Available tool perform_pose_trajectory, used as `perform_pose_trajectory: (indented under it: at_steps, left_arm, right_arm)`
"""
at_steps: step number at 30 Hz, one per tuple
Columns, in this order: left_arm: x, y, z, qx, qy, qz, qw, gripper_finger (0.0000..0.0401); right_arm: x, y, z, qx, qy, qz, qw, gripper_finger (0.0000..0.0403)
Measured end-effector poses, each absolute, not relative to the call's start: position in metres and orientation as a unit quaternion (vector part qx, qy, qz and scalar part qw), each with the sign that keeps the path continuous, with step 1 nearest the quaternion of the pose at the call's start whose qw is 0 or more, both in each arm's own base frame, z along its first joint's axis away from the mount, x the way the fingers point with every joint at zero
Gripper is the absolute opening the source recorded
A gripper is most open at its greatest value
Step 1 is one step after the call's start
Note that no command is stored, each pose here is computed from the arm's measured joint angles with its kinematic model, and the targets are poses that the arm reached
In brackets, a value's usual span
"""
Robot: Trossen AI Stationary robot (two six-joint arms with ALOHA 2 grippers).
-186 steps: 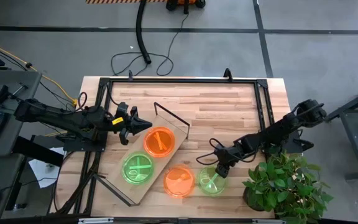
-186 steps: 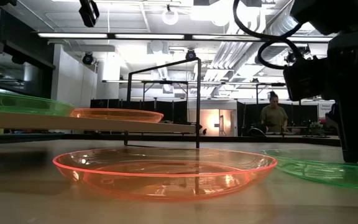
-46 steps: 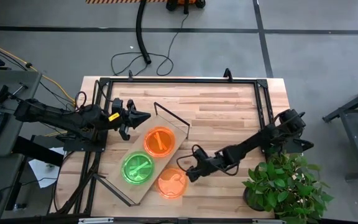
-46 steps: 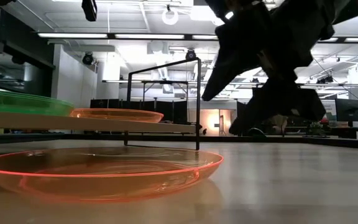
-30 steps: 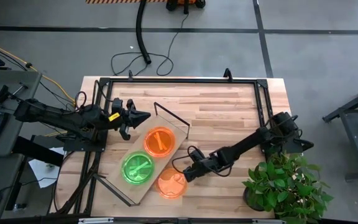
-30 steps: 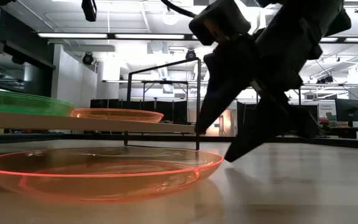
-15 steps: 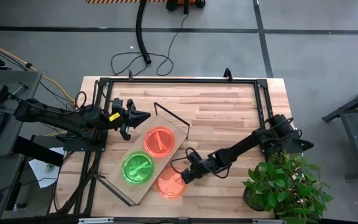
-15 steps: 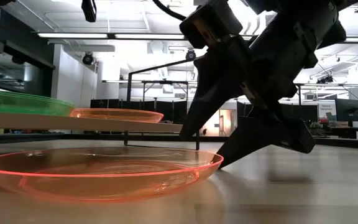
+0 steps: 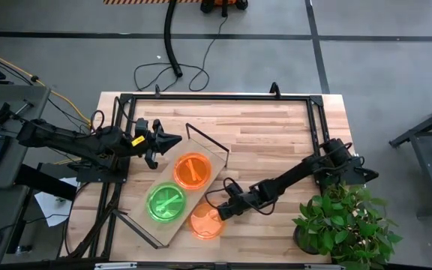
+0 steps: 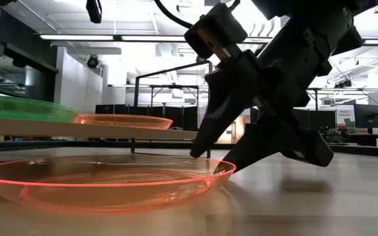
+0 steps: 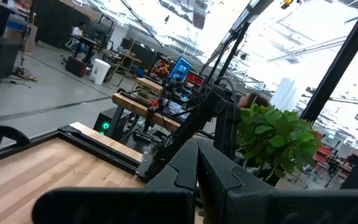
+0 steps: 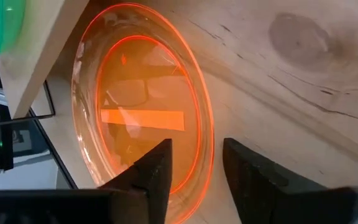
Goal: Place and stack plates onto a shelf
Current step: Stack the orange plate on top of the other orange plates on the shelf
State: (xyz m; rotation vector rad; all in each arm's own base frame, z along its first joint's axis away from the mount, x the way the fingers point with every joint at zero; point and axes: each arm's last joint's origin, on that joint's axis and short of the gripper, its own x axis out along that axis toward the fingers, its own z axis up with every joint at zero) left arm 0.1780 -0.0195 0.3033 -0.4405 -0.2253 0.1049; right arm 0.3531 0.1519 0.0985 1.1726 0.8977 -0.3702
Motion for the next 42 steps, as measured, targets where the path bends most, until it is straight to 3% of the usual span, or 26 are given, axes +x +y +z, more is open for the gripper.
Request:
perform_pose_trajectory:
  at_steps: [3,7,9,14,19,24,28,37,42]
  left_arm:
    - [0.178,-0.02,0.303,-0.214,-0.111,0.052,0.969,0.0]
    - [0.178,-0.02,0.303,-0.214,-0.111,0.052,0.969,0.0]
    - [0.178,-0.02,0.303,-0.214,-0.111,0.052,0.969,0.0]
    - [0.178,-0.02,0.304,-0.215,-0.113,0.052,0.969,0.0]
    - [0.178,-0.02,0.304,-0.216,-0.113,0.052,0.968,0.0]
    - [0.178,-0.019,0.304,-0.216,-0.115,0.056,0.968,0.0]
    - [0.178,-0.018,0.304,-0.217,-0.116,0.068,0.967,0.0]
    - [0.177,-0.017,0.304,-0.22,-0.123,0.095,0.963,0.0]
    - [0.177,-0.017,0.304,-0.22,-0.124,0.1,0.962,0.0]
  right_arm:
    - [0.352,0.149,0.096,0.531,0.414,-0.18,0.717,0.0112]
    - [0.351,0.146,0.094,0.528,0.421,-0.195,0.711,0.0031]
    - [0.351,0.141,0.095,0.518,0.436,-0.184,0.712,0.001]
    - [0.341,0.123,0.106,0.498,0.468,-0.167,0.711,0.0005]
    - [0.295,0.098,0.115,0.499,0.468,-0.191,0.705,0.0002]
    - [0.233,0.084,0.122,0.54,0.444,-0.197,0.688,0.0]
    - [0.21,0.085,0.139,0.584,0.377,-0.177,0.697,0.0]
    - [0.225,0.096,0.164,0.57,0.327,-0.144,0.739,0.0]
    - [0.246,0.106,0.185,0.549,0.321,-0.083,0.767,0.0]
